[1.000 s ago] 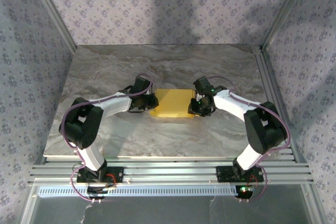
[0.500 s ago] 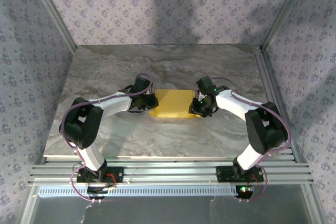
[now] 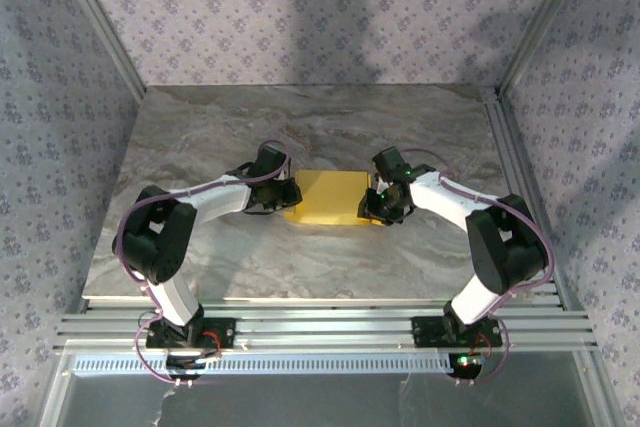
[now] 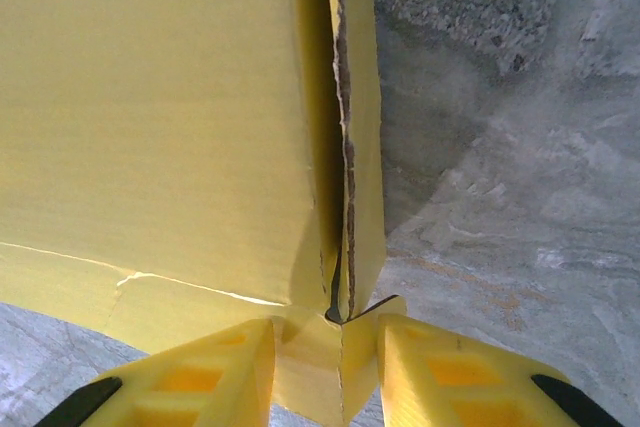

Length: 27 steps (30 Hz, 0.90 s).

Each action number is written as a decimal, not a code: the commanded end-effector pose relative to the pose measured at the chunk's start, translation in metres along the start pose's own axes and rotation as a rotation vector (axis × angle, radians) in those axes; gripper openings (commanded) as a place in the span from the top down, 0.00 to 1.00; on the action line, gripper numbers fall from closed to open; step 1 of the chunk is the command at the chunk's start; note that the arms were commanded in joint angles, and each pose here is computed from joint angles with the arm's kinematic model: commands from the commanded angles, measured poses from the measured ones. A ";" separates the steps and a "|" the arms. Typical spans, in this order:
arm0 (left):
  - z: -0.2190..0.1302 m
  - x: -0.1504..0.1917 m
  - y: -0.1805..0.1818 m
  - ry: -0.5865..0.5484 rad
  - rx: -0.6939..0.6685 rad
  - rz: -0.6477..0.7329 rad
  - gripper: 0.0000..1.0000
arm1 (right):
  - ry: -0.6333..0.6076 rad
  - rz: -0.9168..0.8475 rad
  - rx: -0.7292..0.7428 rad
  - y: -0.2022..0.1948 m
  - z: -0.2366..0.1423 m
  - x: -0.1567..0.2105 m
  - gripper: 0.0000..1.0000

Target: Fold the paper box

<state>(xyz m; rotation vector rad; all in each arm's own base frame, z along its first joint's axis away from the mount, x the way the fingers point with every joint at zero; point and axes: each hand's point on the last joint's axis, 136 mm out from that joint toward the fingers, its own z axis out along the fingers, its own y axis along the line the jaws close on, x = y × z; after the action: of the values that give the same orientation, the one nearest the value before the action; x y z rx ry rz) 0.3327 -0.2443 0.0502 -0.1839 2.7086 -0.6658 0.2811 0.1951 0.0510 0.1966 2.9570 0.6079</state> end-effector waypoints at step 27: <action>-0.001 0.006 0.001 0.033 -0.022 0.009 0.84 | 0.002 0.023 -0.005 -0.010 0.004 0.007 0.78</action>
<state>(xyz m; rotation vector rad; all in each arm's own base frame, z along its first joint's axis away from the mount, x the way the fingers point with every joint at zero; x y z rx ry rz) 0.3326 -0.2442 0.0501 -0.1840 2.7093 -0.6653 0.2786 0.1972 0.0482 0.2686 2.9522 0.7124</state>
